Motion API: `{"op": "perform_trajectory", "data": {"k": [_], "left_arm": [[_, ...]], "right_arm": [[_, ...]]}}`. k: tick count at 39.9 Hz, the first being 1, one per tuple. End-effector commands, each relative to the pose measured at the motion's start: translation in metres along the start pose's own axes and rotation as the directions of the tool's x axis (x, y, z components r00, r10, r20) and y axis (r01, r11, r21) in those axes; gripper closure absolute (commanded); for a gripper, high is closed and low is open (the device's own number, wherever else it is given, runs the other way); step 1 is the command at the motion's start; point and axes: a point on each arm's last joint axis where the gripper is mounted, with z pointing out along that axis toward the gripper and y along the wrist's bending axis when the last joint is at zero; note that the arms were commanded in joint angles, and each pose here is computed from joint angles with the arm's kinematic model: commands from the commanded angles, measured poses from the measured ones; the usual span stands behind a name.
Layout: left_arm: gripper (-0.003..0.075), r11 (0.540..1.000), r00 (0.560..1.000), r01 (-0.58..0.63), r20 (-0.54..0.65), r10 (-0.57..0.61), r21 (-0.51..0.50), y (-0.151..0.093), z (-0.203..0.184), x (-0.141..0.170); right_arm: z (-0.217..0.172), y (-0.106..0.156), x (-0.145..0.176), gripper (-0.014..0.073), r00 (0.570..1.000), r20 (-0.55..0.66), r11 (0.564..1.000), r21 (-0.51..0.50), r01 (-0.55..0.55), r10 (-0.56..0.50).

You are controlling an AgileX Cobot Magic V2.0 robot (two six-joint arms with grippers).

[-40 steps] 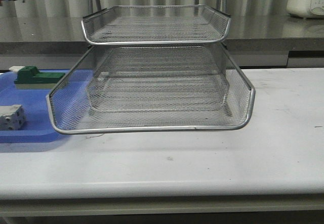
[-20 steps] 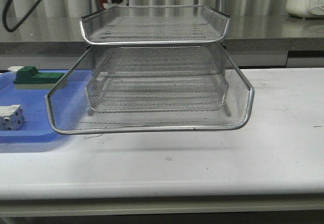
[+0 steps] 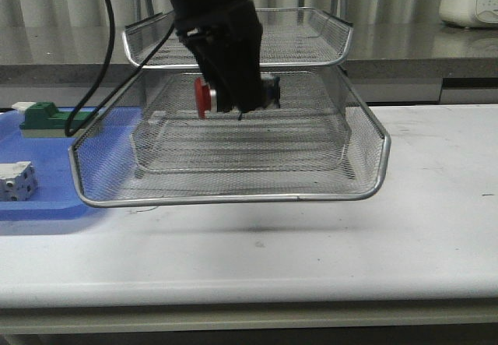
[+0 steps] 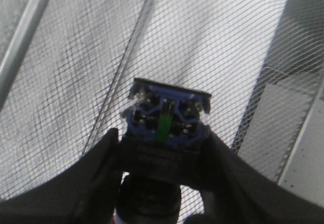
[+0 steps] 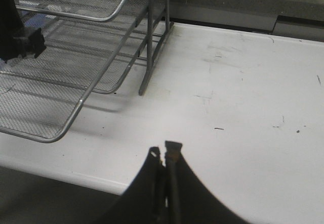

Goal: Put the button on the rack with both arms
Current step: 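Lower the button into the pulled-out mesh tray and open the left gripper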

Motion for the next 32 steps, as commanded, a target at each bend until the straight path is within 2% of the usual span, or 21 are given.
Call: {"op": "perform_trajectory", "data": {"k": [1, 4, 15, 20, 23, 32], "left_arm": [[0.0549, 0.998, 0.999, 0.021, 0.049, -0.018, -0.058, -0.003, -0.023, -0.005], [0.0511, 0.998, 0.998, 0.022, 0.054, -0.019, -0.059, -0.002, -0.021, -0.006], [0.0262, 0.997, 0.997, 0.031, 0.077, -0.025, -0.075, -0.001, -0.022, -0.008], [0.0176, 0.997, 0.997, 0.031, 0.077, -0.025, -0.075, -0.001, -0.022, -0.008], [0.0159, 0.997, 0.997, 0.031, 0.072, -0.026, -0.071, -0.001, -0.022, -0.007], [0.0171, 0.998, 0.998, 0.029, 0.052, -0.027, -0.052, -0.008, -0.041, -0.006]], "right_arm": [[-0.003, -0.001, -0.014, 0.0655, 0.995, 0.096, 1.0, 0.009, 0.004, -0.005], [-0.003, -0.001, -0.014, 0.0655, 0.995, 0.096, 1.0, 0.009, 0.004, -0.005], [-0.003, -0.001, -0.014, 0.0655, 0.995, 0.096, 1.0, 0.009, 0.004, -0.005], [-0.003, -0.001, -0.014, 0.0655, 0.995, 0.096, 1.0, 0.009, 0.004, -0.005], [-0.003, -0.001, -0.014, 0.0655, 0.995, 0.096, 1.0, 0.009, 0.004, -0.005], [-0.003, -0.001, -0.014, 0.0655, 0.995, 0.096, 1.0, 0.009, 0.004, -0.005]]}}
